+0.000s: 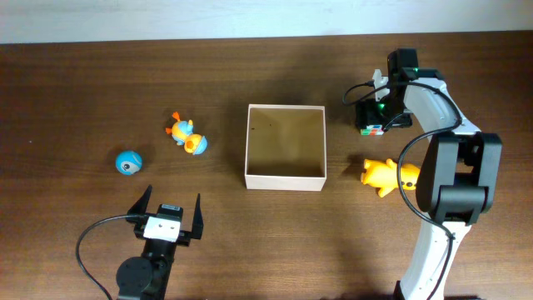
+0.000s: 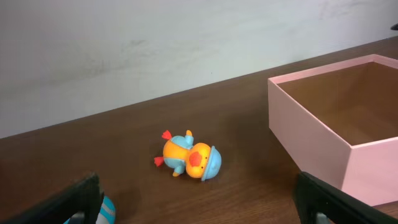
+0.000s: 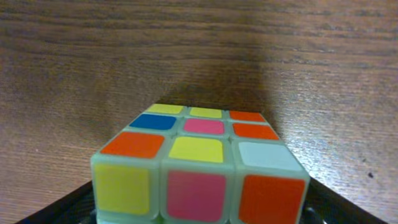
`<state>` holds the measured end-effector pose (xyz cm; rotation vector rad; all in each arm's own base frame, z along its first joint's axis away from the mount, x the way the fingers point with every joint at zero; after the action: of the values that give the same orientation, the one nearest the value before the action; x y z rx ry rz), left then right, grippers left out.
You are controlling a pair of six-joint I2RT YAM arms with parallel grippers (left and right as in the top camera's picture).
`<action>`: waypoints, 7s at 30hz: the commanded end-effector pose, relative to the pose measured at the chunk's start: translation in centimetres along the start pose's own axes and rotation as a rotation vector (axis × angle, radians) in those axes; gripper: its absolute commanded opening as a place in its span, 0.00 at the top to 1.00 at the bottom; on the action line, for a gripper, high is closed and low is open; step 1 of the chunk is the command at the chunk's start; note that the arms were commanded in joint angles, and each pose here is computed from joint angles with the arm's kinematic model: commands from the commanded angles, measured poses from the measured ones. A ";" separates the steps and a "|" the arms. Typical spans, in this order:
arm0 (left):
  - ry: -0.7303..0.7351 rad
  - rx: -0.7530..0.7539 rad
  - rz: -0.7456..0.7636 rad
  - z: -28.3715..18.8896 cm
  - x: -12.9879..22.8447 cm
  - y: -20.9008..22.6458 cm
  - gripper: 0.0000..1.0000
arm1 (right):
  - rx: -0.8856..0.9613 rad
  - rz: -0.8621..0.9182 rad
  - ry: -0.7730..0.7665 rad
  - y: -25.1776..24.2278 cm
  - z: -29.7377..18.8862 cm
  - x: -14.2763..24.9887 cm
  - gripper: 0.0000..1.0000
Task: Pack container
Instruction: 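Lower the right gripper and close it on the Rubik's cube, then lift the cube and carry it left over the pink box, then lower the cube into the box's back-left corner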
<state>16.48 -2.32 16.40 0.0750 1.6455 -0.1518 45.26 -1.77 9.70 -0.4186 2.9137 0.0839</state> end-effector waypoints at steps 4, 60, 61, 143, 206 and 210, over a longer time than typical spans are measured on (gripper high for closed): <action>0.005 -0.005 0.016 0.0 0.1 0.1 0.01 | -0.006 -0.017 -0.005 0.2 0.5 -0.3 0.22; 0.005 -0.005 0.016 0.0 0.1 0.1 0.01 | -0.522 -0.315 -0.337 10.0 -19.0 -6.4 0.46; 0.005 -0.005 0.016 0.0 0.1 0.1 0.01 | -0.546 -0.336 -0.336 10.9 -19.1 -6.4 0.46; 0.005 -0.005 0.016 0.0 0.1 0.1 0.01 | -0.077 -0.138 -0.029 28.7 -1.5 -5.9 0.33; 0.005 -0.005 0.016 0.0 0.1 0.1 0.01 | 0.028 -0.233 0.185 27.0 -2.7 -2.2 0.73; 0.005 -0.005 0.016 0.0 0.1 0.1 0.01 | 0.002 -0.230 0.187 27.2 -1.6 -1.9 0.73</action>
<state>16.48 -2.33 16.40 0.0756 1.6454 -0.1518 39.46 24.44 12.84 -0.7926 3.0121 -0.0184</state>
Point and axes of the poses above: each gripper's point midway between its finger pads, its own z axis out along the fingers, its own y axis along the line the jaws close on, x = y × z, the point moved 8 cm from there along -z, back along the fingers, and after that the axes turned 14 degrees about -z, right-handed, at the moved point
